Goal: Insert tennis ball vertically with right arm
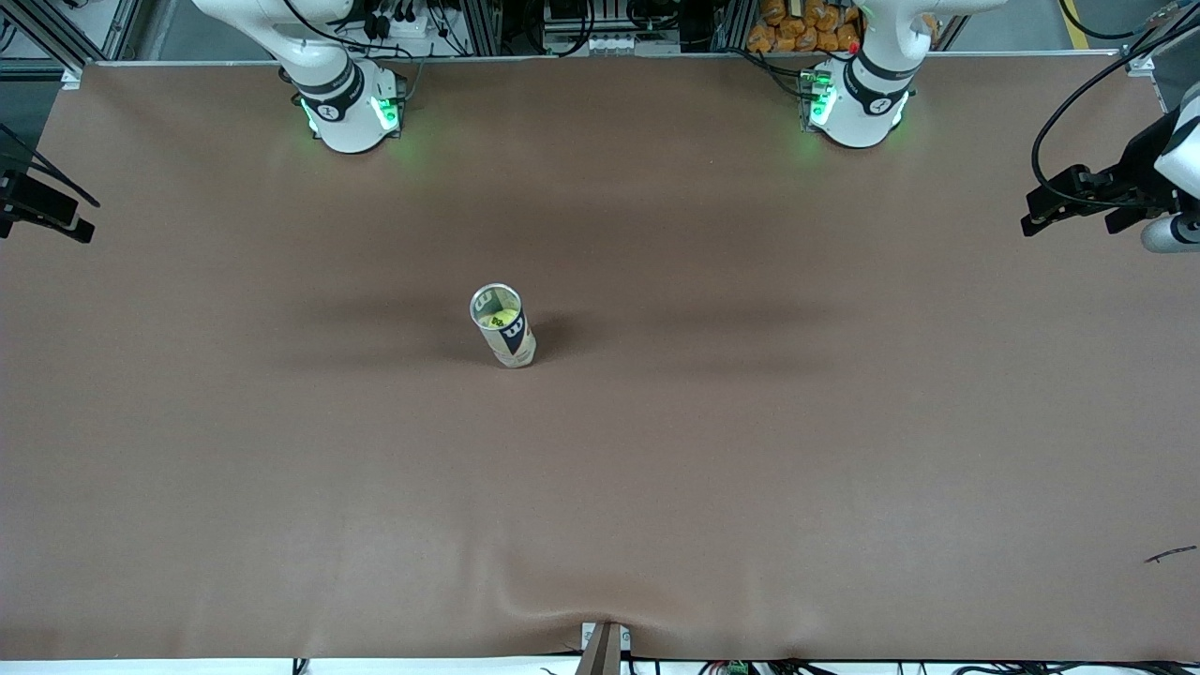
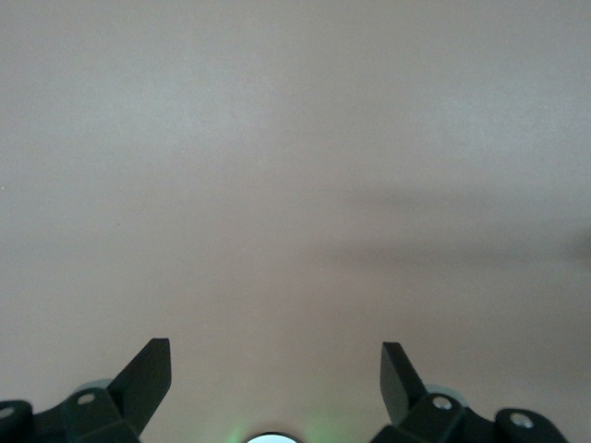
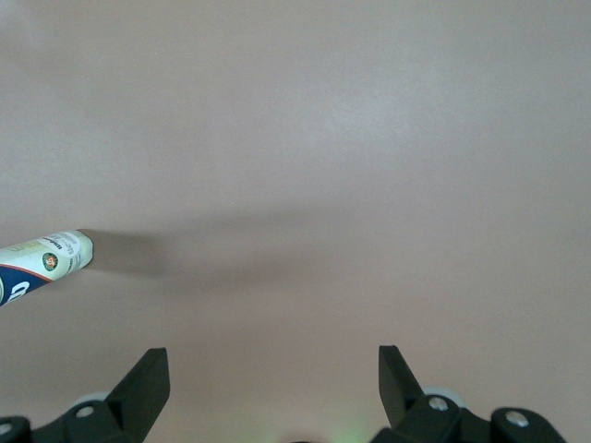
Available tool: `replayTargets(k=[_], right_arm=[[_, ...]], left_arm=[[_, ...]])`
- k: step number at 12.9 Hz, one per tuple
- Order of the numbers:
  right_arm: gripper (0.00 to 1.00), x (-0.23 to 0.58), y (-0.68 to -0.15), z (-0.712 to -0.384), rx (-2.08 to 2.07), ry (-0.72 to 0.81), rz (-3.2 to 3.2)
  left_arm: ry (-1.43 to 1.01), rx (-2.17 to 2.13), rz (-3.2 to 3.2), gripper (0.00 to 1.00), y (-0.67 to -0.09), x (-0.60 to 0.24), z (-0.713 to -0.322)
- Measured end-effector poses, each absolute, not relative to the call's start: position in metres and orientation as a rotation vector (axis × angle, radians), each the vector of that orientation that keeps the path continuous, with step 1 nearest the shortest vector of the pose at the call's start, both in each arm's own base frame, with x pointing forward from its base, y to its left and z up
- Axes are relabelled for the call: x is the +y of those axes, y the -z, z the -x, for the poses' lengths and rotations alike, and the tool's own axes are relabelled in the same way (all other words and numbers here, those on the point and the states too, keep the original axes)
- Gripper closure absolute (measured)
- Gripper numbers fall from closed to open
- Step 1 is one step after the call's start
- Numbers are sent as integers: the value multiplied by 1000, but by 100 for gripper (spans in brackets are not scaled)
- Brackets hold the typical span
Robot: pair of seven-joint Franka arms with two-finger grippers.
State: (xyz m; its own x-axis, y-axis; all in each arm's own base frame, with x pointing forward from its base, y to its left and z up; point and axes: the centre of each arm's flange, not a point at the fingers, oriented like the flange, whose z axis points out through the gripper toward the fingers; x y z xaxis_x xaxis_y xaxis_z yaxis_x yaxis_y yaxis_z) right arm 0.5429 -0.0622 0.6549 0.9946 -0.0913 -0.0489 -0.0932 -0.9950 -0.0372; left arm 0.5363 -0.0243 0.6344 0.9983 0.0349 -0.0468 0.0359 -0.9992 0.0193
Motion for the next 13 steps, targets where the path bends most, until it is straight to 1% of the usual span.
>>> replayTargets(k=[13], right_arm=[[0,-62,-651,-546,142,-85,3098]], left_arm=[[72,49,-3121,0,-634,-24,-536]])
